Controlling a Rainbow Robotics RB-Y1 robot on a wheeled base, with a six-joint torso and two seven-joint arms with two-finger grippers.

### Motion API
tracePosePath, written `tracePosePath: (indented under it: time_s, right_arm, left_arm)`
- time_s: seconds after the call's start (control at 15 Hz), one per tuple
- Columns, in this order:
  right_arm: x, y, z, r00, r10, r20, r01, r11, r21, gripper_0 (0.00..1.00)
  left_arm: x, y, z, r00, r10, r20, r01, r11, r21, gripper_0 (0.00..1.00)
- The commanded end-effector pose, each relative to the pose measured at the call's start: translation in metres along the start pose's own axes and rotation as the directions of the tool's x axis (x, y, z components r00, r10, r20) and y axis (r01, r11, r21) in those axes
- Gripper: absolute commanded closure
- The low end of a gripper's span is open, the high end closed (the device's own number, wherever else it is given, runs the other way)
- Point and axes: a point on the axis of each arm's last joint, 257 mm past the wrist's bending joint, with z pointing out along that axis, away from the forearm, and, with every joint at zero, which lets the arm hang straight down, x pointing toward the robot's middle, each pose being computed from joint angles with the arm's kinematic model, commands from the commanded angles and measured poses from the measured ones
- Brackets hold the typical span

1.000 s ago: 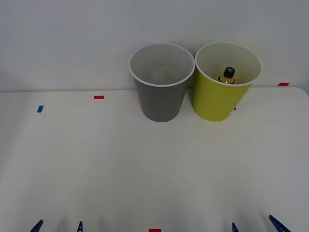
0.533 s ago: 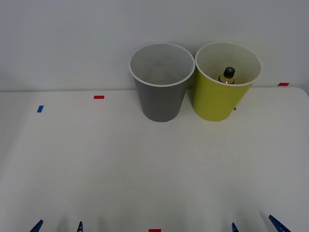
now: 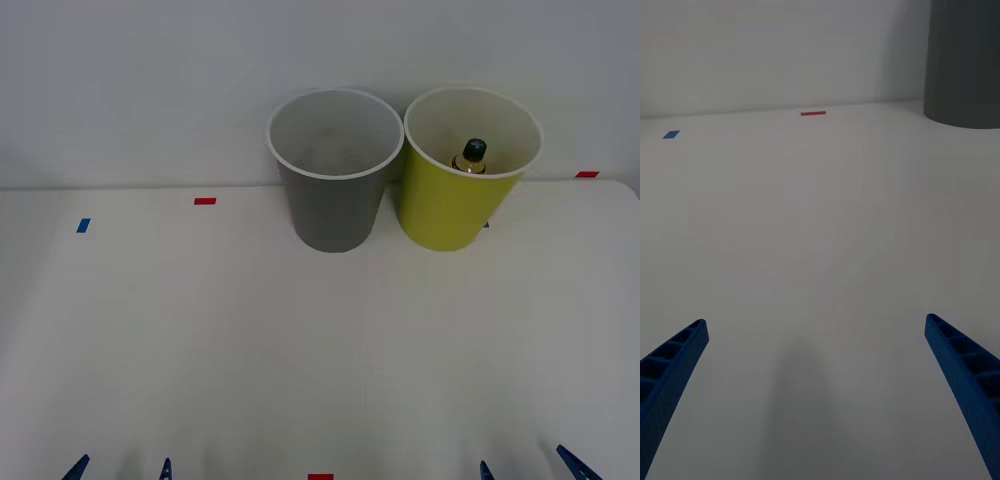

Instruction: Put cans in the gray bin and PET bottles in the light green bin.

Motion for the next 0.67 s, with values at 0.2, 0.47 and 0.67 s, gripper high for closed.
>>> tracePosePath:
  time_s: [0.2,0.47,0.67]
  right_arm:
    - [0.0000,0.0000,0.0000,1.000,0.000,0.000,0.000,1.0000,0.000,0.00]
    - [0.0000,0.0000,0.0000,1.000,0.000,0.000,0.000,1.0000,0.000,0.00]
    - [0.0000,0.0000,0.0000,1.000,0.000,0.000,0.000,1.0000,0.000,0.00]
  left_arm:
    - [0.0000,0.0000,0.0000,1.0000,0.000,0.000,0.000,1.0000,0.000,0.00]
    - [0.0000,0.0000,0.0000,1.0000,0.000,0.000,0.000,1.0000,0.000,0.00]
    - [0.0000,0.0000,0.0000,1.0000,0.000,0.000,0.000,1.0000,0.000,0.00]
